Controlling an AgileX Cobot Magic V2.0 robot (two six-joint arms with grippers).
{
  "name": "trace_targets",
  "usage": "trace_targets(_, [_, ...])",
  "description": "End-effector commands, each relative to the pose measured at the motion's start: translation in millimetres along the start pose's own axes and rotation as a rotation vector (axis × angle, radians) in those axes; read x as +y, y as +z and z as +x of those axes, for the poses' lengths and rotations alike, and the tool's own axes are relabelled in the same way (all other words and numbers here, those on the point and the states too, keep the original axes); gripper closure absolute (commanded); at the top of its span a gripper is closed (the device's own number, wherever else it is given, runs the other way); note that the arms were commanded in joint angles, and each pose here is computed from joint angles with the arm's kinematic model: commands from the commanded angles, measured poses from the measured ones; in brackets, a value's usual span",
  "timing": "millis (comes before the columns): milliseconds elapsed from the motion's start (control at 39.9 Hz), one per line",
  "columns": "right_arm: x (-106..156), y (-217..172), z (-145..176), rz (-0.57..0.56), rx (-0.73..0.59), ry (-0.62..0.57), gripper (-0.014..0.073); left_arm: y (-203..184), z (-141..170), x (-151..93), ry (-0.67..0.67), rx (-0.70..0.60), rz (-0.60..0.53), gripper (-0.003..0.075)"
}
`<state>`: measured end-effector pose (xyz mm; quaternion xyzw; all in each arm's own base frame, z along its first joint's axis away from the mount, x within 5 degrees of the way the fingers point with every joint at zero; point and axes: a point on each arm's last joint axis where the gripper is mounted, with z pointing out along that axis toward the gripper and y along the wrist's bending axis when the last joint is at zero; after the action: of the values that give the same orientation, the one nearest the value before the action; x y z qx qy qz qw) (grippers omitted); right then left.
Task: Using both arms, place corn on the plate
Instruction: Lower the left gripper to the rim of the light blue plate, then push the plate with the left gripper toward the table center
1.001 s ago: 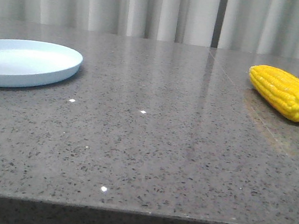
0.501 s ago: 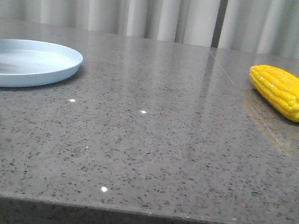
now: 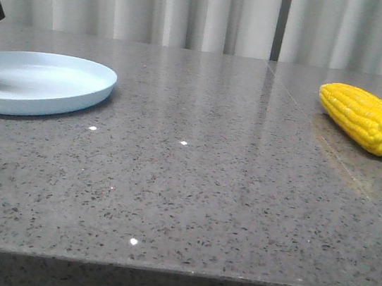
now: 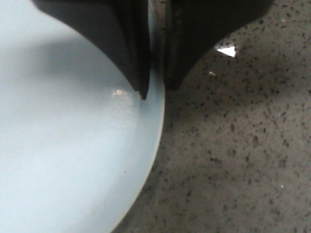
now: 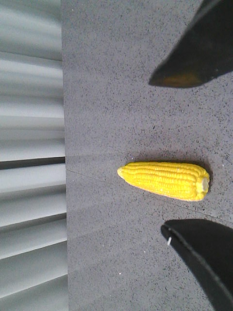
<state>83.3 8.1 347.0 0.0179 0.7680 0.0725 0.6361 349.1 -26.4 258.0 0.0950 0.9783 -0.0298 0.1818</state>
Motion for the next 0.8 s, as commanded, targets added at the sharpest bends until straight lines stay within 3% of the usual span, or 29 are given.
trace_targets(0, [0.5, -1.7, -16.3, 0.006, -0.092, -0.008, 0.0014, -21.9, -11.2, -1.2, -0.008, -0.097, -0.001, 0.0741])
trace_targets(200, [0.5, -1.7, -16.3, 0.006, -0.092, -0.008, 0.0014, -44.5, -24.6, -17.4, -0.025, -0.159, 0.079, 0.0741])
trace_targets(451, [0.5, -1.7, -16.3, 0.006, -0.092, -0.008, 0.0014, -68.0, -39.7, -66.3, -0.002, -0.216, 0.246, 0.0741])
trace_targets(776, [0.5, -1.7, -16.3, 0.006, -0.092, -0.008, 0.0014, -42.9, -40.3, -123.7, -0.044, -0.145, 0.320, 0.0741])
